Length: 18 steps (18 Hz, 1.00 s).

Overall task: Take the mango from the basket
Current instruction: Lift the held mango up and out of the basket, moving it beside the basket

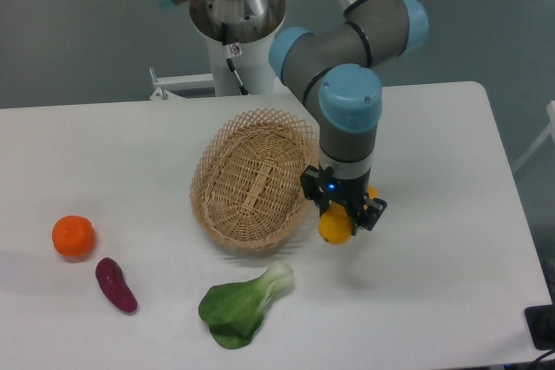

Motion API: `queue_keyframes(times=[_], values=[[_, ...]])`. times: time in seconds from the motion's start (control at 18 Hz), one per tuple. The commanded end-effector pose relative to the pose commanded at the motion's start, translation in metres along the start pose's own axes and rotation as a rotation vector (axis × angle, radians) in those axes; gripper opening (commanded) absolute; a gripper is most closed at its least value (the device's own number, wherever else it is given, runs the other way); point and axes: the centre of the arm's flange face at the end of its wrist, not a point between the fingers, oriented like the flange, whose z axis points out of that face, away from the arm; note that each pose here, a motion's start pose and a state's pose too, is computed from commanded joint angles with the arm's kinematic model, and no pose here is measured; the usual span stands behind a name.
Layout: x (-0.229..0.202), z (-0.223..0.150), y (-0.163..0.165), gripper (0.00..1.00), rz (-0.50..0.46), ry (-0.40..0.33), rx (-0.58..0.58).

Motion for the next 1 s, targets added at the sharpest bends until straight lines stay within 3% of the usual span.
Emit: queue_keyframes(times=[1.0], values=[[-0.039,0.0,0.022,0.54,0.024,-0.045,-0.049]])
